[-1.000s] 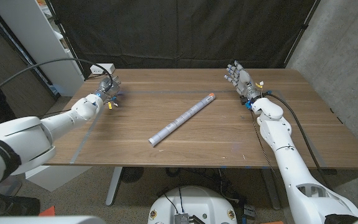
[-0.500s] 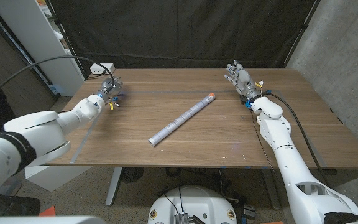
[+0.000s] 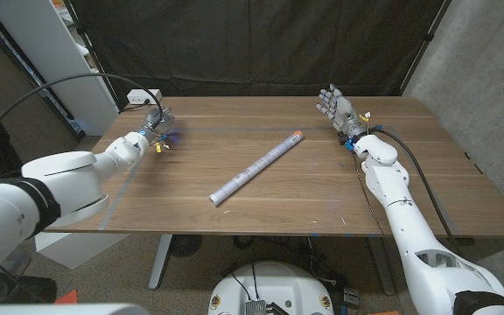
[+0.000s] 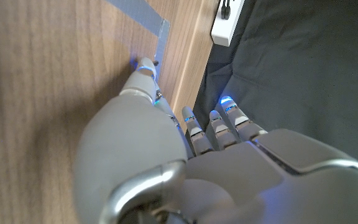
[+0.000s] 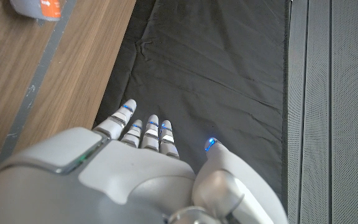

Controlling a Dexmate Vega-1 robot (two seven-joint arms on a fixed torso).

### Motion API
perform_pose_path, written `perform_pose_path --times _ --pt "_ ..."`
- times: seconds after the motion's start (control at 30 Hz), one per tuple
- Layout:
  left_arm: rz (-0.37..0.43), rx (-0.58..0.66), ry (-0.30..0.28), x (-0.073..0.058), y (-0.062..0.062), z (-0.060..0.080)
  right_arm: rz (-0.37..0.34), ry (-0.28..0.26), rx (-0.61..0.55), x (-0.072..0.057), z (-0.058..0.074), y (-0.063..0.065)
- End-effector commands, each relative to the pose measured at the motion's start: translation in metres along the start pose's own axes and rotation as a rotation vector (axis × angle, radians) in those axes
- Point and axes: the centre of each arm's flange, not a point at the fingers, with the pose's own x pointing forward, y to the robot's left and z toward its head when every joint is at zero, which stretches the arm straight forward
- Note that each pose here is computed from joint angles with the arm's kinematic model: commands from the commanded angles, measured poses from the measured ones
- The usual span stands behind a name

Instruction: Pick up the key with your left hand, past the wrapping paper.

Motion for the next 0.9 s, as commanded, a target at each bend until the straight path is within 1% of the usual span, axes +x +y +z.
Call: perform_pose_path --times 0.03,0.53,0.77,0.9 --pt "0.056 0.002 0.009 -0.005 0.006 -0.007 0.002 0.003 0.005 0.003 -0.002 -0.004" --pt "0.099 -0.007 0.046 -0.017 0.021 -0.013 0.008 -0.016 -0.006 -0.006 0.006 -0.006" --pt "0.128 -0.037 0.076 -0.021 0.029 -0.019 0.003 -0.022 -0.010 -0.011 0.008 -0.008" --pt "0.148 -0.065 0.104 -0.023 0.033 -0.024 0.003 -0.025 -0.009 -0.012 0.009 -0.008"
